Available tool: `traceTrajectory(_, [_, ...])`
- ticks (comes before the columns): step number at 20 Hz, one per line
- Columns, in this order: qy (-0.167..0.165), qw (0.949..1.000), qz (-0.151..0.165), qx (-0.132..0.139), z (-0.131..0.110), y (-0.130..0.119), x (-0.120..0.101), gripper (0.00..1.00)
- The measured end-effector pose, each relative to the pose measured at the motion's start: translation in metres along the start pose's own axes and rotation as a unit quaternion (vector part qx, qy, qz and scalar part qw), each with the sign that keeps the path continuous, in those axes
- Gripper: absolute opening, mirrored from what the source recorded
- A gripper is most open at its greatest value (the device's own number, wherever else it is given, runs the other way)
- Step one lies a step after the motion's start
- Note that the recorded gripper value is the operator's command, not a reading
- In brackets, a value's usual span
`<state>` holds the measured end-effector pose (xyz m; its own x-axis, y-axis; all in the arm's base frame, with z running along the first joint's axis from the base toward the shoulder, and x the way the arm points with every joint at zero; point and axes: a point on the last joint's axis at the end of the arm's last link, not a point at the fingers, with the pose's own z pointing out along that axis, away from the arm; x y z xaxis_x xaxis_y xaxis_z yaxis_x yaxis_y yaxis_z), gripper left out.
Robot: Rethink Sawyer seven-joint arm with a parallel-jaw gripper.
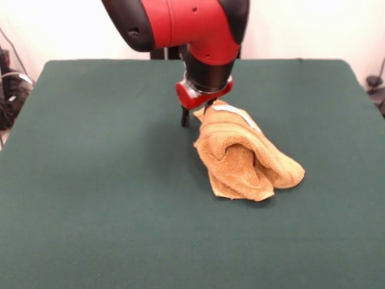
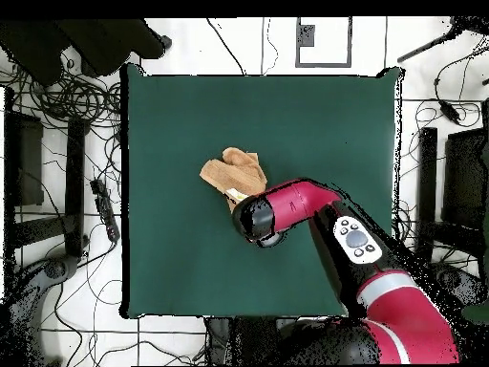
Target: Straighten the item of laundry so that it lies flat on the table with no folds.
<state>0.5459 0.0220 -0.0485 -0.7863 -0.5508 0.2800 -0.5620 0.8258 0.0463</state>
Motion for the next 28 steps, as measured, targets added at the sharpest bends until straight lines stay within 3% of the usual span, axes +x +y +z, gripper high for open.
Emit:
traceTrajectory(15, [0.038, 0.9993, 0.001, 0.0, 0.001, 0.0, -0.011, 1.0])
traceTrajectory(27, [0.045, 0.999, 0.003, -0.001, 0.001, -0.001, -0.013, 1.0])
traceTrajectory(28, [0.045, 0.999, 0.003, -0.001, 0.001, -0.001, -0.013, 0.0])
